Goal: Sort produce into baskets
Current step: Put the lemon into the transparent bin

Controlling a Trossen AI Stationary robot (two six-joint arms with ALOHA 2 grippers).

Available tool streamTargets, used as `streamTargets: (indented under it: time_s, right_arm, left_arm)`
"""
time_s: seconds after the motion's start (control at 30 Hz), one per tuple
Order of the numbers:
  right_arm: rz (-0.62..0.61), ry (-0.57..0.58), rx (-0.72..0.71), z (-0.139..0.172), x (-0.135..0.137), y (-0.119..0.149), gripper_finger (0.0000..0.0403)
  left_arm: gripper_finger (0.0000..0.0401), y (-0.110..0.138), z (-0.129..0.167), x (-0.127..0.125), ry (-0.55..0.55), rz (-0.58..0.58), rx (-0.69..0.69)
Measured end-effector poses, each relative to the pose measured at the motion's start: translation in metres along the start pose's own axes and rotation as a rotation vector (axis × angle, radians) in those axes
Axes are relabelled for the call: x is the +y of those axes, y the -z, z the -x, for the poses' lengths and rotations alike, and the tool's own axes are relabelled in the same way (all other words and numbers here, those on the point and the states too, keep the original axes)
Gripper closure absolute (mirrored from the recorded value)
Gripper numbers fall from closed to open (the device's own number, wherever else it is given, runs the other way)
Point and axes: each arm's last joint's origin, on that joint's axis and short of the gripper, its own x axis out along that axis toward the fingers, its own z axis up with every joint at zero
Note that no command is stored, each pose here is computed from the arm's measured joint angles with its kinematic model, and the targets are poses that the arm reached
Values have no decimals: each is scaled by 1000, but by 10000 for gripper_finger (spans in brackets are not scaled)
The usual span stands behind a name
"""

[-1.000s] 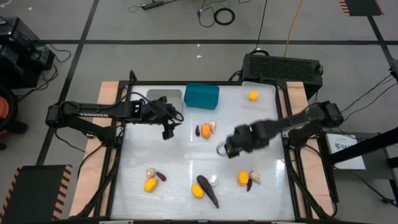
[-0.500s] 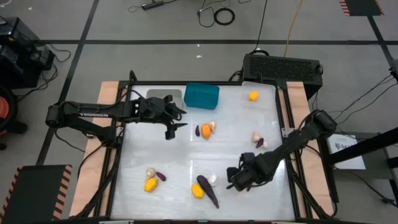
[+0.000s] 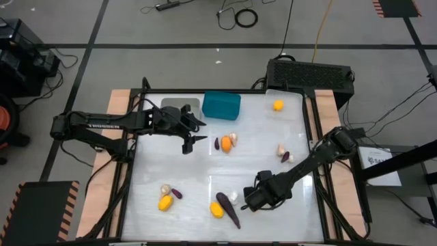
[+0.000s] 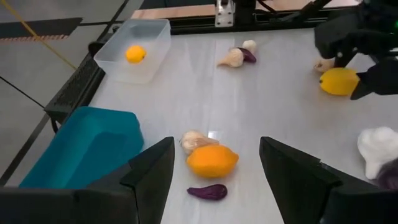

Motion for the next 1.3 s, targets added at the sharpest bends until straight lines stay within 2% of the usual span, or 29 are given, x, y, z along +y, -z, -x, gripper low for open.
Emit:
streamTargets:
  time_s: [0.17, 0.53, 0.63, 0.73, 0.87, 1.13, 1.3]
  right_arm:
    - [-12, 3, 3, 0, 2, -5, 98]
    - [108, 22, 105, 5, 7, -16, 250]
    - [141, 11, 100, 12, 7, -24, 278]
    - [177, 5, 79, 25, 5, -39, 284]
    - [227, -1, -21, 50, -4, -68, 269]
    - [295, 47, -299, 107, -39, -155, 258]
    - [366, 56, -381, 130, -62, -206, 257]
  left_arm:
    - [157, 2, 0, -1, 7, -1, 16]
    - [157, 3, 0, -1, 9, -1, 36]
    - [157, 3, 0, -1, 9, 0, 36]
    - [157, 4, 0, -1, 9, 1, 36]
    - [157, 4, 0, -1, 8, 58, 36]
    - [157, 4, 0, -1, 2, 229, 38]
    - [157, 5, 0, -1, -6, 382, 55]
